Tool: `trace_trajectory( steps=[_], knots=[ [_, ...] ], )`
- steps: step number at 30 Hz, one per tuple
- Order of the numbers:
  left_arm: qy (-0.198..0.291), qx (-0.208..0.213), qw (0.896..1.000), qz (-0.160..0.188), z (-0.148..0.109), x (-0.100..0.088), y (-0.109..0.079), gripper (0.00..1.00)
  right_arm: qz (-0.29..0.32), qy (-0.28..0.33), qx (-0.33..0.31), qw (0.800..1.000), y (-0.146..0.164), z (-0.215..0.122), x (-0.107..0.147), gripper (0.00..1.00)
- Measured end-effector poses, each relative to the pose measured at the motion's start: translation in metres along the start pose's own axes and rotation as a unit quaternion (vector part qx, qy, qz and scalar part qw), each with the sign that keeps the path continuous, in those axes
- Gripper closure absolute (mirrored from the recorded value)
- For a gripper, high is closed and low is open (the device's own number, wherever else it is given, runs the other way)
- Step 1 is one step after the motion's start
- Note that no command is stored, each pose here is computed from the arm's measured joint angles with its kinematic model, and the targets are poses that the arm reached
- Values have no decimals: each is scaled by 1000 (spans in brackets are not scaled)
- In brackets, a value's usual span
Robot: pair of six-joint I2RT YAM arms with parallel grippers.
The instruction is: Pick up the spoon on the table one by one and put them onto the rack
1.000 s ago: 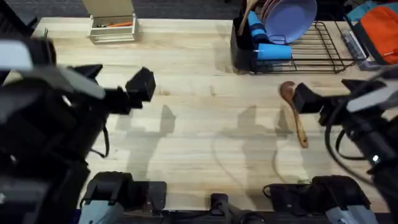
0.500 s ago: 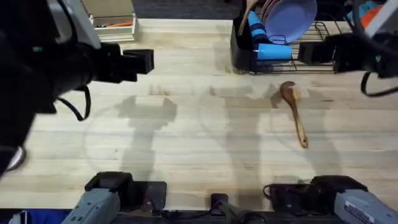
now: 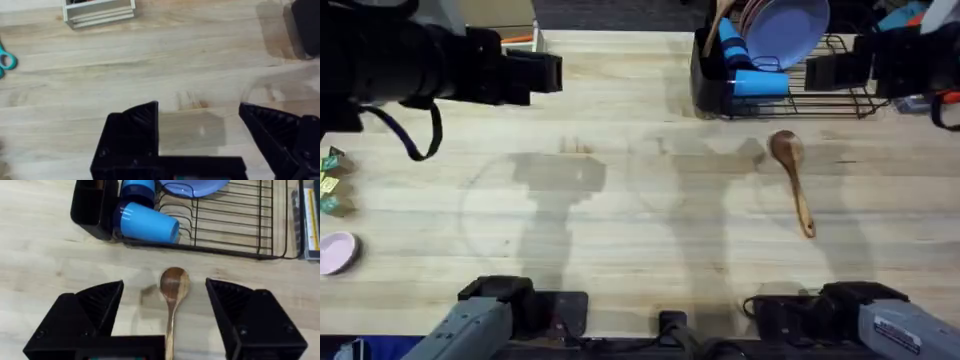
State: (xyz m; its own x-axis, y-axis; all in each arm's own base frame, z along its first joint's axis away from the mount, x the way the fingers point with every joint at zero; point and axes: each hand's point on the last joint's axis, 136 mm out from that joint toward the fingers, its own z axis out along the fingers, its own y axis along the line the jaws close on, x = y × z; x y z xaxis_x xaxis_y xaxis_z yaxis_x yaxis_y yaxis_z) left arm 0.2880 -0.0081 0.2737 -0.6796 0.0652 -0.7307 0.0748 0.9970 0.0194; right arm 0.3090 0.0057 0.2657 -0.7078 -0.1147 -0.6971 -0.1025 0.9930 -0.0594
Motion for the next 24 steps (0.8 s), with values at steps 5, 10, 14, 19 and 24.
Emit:
trace_trajectory(
  steps=[5, 10, 14, 19, 24],
  knots=[
    [2, 1, 1000, 0, 0, 1, 0, 7, -10, 29, -4, 1000, 2, -6, 12, 5],
    [2, 1, 1000, 0, 0, 1, 0, 7, -4, 30, -4, 1000, 2, -6, 12, 6],
    [1, 1, 1000, 0, 0, 1, 0, 7, 1, 29, -3, 1000, 2, -6, 12, 5],
    [1, 1, 1000, 0, 0, 0, 0, 7, 3, 28, -3, 1000, 1, -6, 11, 5],
    [1, 1, 1000, 0, 0, 0, 0, 7, 3, 29, 0, 1000, 0, -6, 12, 6]
  ],
)
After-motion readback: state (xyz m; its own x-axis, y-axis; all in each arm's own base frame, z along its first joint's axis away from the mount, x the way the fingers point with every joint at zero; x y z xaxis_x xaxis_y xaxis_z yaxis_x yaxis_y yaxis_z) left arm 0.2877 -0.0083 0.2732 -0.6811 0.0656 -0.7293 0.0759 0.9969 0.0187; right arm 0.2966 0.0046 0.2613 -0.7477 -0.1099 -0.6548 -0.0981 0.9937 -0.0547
